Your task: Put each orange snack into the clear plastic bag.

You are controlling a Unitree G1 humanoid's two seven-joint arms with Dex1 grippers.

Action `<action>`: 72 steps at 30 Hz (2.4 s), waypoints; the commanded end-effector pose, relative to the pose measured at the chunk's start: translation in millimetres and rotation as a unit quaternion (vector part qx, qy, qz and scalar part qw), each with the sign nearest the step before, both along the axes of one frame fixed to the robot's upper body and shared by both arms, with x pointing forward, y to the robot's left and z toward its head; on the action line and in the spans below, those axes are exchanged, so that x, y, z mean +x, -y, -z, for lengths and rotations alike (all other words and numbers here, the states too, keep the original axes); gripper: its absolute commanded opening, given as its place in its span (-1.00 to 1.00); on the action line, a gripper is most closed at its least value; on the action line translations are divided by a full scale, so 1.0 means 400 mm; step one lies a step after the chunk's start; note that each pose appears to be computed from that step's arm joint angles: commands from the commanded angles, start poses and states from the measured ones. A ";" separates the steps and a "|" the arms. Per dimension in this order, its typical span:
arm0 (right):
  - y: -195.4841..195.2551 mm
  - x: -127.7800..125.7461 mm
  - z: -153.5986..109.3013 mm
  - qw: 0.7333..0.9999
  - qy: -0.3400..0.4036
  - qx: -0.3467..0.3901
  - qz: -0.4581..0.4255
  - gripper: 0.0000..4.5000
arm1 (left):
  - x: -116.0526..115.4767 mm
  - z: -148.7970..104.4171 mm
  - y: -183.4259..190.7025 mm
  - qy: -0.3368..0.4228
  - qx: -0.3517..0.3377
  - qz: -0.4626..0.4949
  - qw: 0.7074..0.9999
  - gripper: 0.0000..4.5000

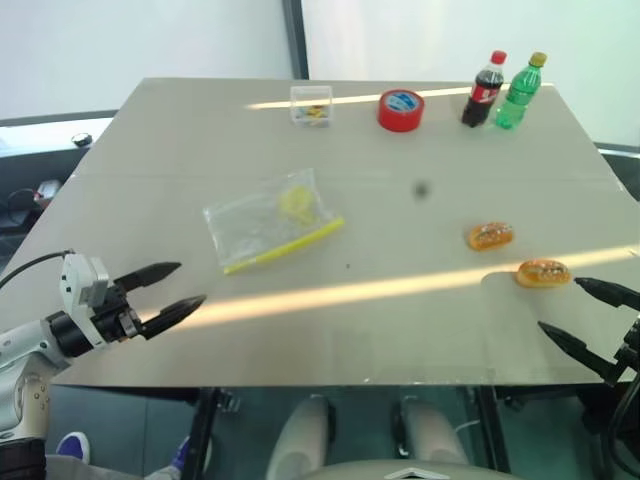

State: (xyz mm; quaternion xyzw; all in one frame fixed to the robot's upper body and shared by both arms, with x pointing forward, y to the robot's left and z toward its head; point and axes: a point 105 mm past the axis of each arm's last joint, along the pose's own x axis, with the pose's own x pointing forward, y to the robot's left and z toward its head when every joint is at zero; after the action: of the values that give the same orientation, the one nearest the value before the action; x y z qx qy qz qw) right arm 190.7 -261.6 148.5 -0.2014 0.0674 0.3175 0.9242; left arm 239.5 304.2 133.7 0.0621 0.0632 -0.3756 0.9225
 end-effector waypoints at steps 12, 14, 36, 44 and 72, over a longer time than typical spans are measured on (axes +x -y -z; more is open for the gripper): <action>-0.051 0.029 -0.051 0.998 0.053 0.009 -0.034 0.98 | 0.046 -0.031 0.030 -0.045 -0.084 -0.061 0.994 1.00; -0.072 0.035 -0.055 0.997 0.056 0.014 -0.045 0.98 | 0.057 -0.038 0.034 -0.046 -0.098 -0.071 0.992 1.00; -0.292 0.078 -0.079 0.985 0.085 0.020 -0.149 0.98 | 0.240 0.053 0.111 -0.353 -0.268 -0.087 0.892 1.00; -0.278 0.059 -0.083 0.987 0.088 0.009 -0.131 0.98 | 0.246 0.092 0.157 -0.367 -0.352 -0.027 0.860 1.00; -0.305 0.081 -0.078 0.989 0.103 -0.016 -0.104 1.00 | 0.358 0.060 0.349 -0.370 -0.372 -0.126 0.842 0.62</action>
State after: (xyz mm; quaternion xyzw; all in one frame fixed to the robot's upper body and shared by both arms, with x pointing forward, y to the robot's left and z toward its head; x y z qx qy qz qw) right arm 226.3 -145.5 171.9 -0.2446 -0.0259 0.3855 0.8893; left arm 383.3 168.8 112.4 -0.4381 0.2490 -0.2444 0.8285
